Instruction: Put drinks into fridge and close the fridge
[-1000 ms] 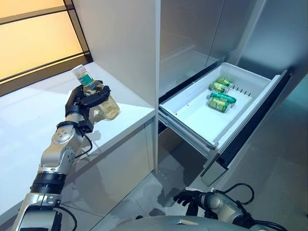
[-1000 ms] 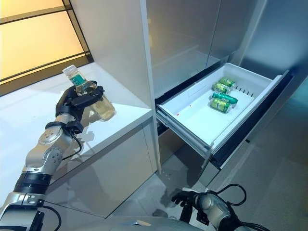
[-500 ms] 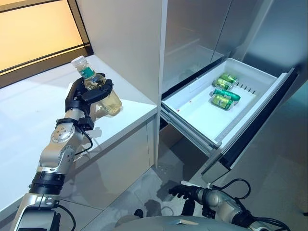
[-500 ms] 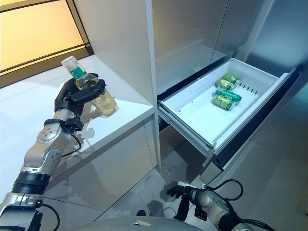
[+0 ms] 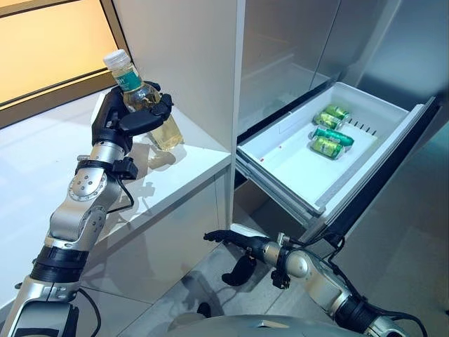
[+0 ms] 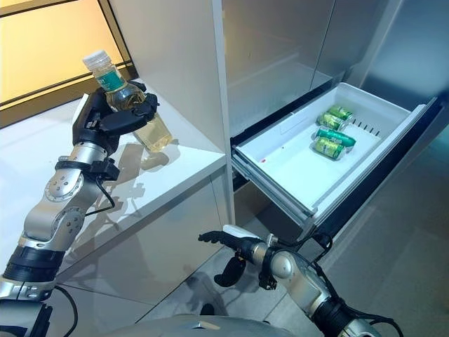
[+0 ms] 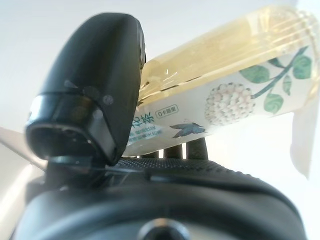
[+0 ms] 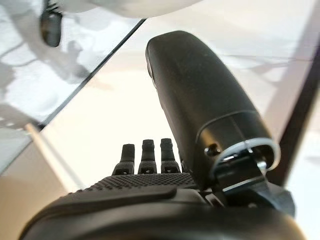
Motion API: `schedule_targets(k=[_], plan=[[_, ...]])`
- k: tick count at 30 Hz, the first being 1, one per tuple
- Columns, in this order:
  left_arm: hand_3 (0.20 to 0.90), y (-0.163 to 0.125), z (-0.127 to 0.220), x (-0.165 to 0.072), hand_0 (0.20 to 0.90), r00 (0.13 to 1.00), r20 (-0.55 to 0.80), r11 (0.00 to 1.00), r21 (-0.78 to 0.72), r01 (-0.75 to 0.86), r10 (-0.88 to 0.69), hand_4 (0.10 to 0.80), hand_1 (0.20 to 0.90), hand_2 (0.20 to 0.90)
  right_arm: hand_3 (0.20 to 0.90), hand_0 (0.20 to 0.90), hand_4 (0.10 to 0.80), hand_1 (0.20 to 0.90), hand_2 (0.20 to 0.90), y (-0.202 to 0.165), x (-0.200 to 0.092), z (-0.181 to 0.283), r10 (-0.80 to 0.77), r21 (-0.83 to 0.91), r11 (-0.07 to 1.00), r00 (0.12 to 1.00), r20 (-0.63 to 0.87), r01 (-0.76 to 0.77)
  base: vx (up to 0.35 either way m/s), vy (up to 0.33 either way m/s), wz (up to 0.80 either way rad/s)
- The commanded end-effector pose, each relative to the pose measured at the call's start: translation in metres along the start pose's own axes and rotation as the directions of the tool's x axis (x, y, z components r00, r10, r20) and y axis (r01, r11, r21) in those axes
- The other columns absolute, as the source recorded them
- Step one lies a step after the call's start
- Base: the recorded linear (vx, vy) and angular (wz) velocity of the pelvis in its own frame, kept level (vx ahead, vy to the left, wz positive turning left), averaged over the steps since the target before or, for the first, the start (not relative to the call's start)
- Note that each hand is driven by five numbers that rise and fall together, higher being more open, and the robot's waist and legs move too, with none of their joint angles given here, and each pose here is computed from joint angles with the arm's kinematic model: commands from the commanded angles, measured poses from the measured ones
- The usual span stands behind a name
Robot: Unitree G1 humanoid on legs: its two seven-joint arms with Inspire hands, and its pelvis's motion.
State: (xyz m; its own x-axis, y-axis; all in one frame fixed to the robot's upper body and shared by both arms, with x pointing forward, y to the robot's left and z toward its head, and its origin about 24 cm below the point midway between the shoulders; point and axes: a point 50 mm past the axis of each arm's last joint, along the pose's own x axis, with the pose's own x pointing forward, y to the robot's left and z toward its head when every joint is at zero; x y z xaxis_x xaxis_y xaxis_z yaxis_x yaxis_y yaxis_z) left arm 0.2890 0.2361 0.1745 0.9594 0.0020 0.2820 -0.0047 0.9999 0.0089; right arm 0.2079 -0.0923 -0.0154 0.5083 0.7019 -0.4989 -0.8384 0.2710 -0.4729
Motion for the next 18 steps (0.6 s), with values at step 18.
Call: schedule_targets(k=[18], plan=[[0.200, -0.006, 0.115, -0.010, 0.300, 0.764, 0.625, 0.987, 0.094, 0.132, -0.161, 0.100, 0.300, 0.300, 0.900, 0.900, 0.800, 0.900, 0.900, -0.122, -0.081, 0.133, -0.195, 0.239, 0.971, 0.601, 0.775, 0.006, 0.000, 0.000, 0.00]])
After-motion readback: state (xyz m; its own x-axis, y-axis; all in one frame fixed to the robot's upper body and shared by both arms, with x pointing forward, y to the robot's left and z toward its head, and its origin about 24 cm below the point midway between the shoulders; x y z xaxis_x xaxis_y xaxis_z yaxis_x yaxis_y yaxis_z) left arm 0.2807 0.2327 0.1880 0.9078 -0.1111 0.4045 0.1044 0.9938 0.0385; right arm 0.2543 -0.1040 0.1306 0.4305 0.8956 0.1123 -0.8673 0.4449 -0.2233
